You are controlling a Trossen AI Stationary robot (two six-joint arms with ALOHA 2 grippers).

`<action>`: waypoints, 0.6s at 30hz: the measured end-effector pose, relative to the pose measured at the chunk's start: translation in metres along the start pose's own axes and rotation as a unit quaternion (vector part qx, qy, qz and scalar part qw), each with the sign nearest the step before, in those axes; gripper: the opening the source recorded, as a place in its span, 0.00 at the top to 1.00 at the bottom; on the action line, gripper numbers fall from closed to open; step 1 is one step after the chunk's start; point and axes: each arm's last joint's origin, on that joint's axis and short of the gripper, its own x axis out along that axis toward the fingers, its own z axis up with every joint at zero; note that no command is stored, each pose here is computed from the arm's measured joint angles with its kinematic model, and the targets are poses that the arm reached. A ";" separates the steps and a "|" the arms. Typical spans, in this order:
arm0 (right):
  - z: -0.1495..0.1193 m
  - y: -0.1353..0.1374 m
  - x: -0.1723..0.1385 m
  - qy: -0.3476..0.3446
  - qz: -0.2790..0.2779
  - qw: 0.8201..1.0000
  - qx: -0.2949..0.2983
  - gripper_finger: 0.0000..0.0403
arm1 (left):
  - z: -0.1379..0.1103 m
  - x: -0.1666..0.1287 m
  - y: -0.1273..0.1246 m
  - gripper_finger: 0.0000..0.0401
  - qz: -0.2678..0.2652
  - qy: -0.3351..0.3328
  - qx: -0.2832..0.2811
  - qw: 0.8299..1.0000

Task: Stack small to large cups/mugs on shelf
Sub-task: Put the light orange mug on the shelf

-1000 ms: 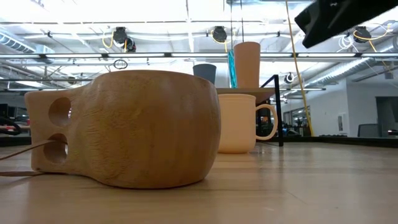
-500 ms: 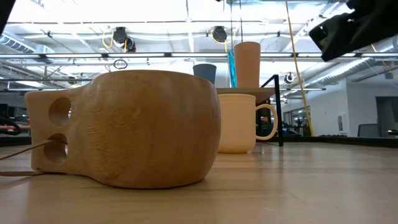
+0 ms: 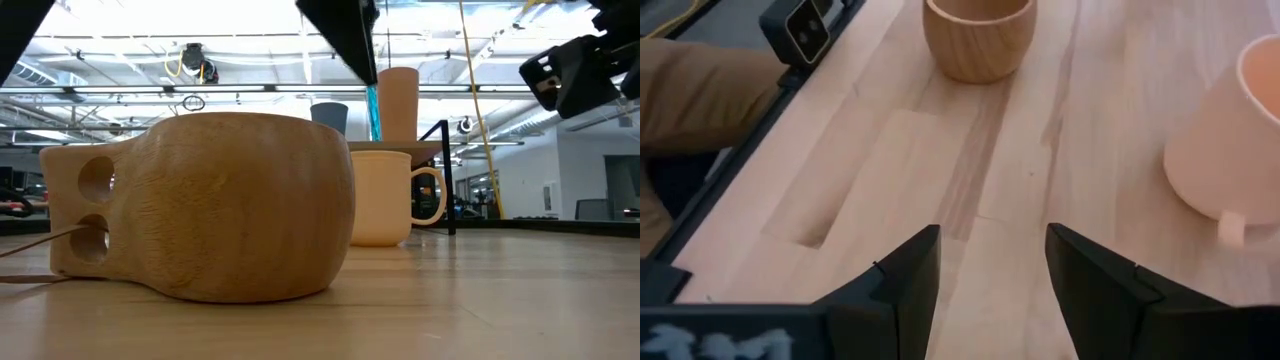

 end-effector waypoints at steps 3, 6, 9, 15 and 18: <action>-0.001 0.002 -0.001 0.000 -0.005 1.000 -0.004 0.57 | 0.000 0.016 -0.001 0.36 -0.002 0.016 -0.001 1.000; -0.001 0.004 -0.001 -0.001 -0.001 1.000 -0.007 0.57 | 0.000 0.030 -0.002 0.36 0.002 0.032 -0.001 1.000; -0.001 0.004 -0.001 -0.001 0.000 1.000 -0.007 0.57 | 0.000 0.039 -0.001 0.36 0.011 0.041 -0.009 0.999; -0.001 0.004 -0.001 -0.001 -0.001 1.000 -0.007 0.57 | -0.004 0.047 -0.002 0.40 0.011 0.052 -0.010 0.999; -0.002 0.004 -0.001 0.000 0.000 1.000 -0.007 0.57 | -0.005 0.051 -0.003 0.46 0.012 0.053 -0.016 0.998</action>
